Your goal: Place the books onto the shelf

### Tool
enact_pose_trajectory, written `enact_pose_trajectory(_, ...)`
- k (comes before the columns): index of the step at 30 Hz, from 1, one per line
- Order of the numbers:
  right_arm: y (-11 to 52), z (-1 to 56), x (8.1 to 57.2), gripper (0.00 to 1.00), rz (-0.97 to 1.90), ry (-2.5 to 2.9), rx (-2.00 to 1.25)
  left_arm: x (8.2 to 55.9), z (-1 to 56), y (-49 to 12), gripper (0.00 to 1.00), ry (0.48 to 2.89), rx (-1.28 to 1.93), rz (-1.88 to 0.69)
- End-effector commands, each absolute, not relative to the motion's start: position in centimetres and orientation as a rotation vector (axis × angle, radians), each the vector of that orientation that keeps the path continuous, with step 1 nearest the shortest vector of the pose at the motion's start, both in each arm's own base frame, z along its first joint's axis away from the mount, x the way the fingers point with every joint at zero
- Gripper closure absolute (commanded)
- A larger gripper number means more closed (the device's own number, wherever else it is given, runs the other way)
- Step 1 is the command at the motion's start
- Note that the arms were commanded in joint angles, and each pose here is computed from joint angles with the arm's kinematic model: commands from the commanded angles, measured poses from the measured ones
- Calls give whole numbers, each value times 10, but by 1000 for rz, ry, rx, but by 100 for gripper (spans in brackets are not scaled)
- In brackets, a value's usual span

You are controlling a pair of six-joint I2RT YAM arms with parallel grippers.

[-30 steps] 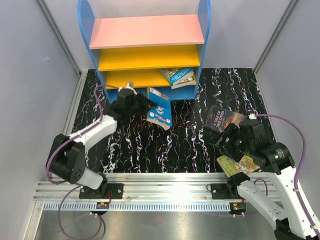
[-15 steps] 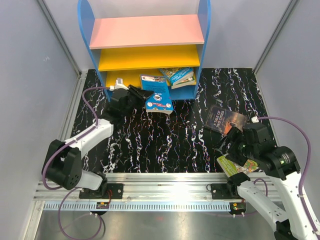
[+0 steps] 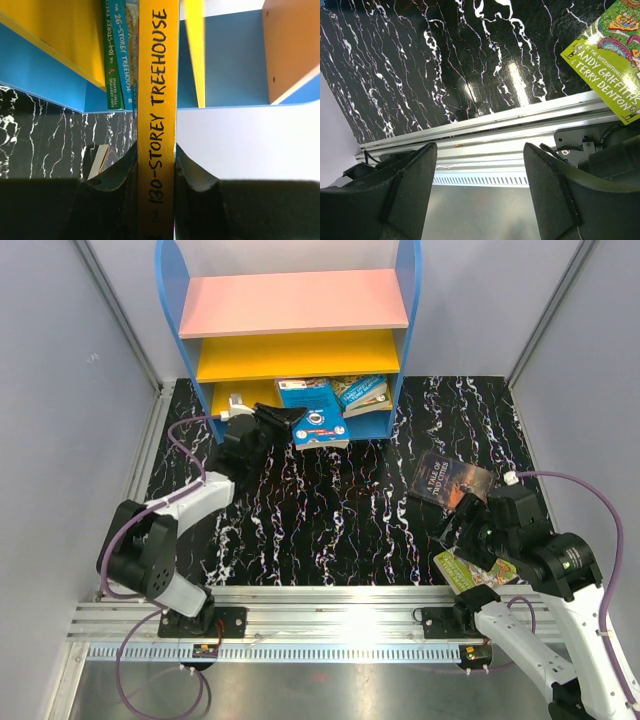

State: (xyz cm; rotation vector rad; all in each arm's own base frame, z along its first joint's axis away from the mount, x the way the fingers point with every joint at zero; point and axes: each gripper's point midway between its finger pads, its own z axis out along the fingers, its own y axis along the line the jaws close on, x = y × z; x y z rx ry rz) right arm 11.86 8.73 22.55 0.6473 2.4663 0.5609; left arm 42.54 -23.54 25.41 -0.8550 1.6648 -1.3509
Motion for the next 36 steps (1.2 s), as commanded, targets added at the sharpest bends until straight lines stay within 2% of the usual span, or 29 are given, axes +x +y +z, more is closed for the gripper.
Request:
enact_pose_trajectory(1, 80, 229, 115, 23, 507, 2476, 609, 441, 322, -233, 100, 1403, -803, -1491)
enact_pose_trajectory(11, 85, 226, 121, 25, 497, 2509, 557, 479, 327, -232, 100, 1180, -891, -1609)
enact_pose_trajectory(27, 84, 221, 124, 26, 447, 2553, 465, 539, 313, -258, 100, 1106, -907, -1608)
enact_pose_trajectory(32, 82, 221, 121, 26, 440, 2559, 454, 541, 322, -270, 100, 1033, -880, -1724)
enact_pose_trajectory(36, 80, 217, 116, 26, 432, 2574, 458, 524, 333, -261, 100, 896, -866, -1881)
